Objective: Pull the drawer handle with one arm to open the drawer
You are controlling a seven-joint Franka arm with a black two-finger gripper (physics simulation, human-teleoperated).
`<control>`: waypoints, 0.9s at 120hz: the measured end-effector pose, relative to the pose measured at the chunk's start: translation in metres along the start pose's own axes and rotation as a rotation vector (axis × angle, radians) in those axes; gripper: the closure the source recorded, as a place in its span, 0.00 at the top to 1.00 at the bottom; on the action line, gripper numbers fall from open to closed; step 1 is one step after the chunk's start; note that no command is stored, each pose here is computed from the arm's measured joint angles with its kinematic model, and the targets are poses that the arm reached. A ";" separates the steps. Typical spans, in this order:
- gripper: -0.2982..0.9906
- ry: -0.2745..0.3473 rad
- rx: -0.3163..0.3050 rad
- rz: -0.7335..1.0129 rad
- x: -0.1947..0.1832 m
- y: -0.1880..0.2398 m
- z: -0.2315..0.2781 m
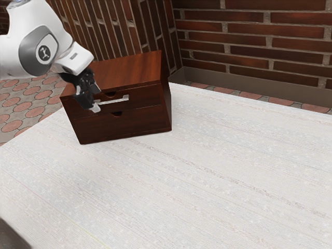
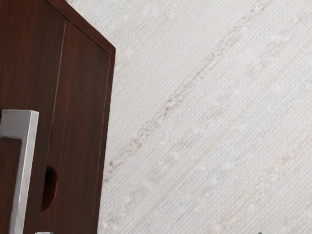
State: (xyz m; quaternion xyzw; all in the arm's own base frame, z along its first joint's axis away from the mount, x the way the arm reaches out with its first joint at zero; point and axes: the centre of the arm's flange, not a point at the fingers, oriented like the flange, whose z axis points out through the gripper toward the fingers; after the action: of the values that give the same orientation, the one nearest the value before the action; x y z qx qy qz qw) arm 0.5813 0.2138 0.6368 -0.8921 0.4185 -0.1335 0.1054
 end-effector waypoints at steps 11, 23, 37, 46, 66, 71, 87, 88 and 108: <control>0.60 0.006 0.027 0.062 0.000 -0.006 0.007; 0.59 -0.006 0.057 0.120 -0.001 -0.009 0.012; 0.57 -0.060 0.093 0.177 0.002 -0.010 0.012; 0.56 -0.075 0.102 0.193 0.003 -0.011 0.016; 0.54 -0.087 0.110 0.167 0.003 -0.014 0.023; 0.53 -0.088 0.111 0.153 0.003 -0.015 0.024; 0.52 -0.090 0.111 0.107 0.003 -0.018 0.031; 0.52 -0.091 0.110 0.104 0.003 -0.018 0.032; 0.51 -0.092 0.107 0.053 0.004 -0.027 0.046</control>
State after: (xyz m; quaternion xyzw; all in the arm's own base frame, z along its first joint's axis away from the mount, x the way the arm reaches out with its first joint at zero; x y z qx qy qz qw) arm 0.6179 0.2311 0.6017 -0.8790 0.4289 -0.1119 0.1756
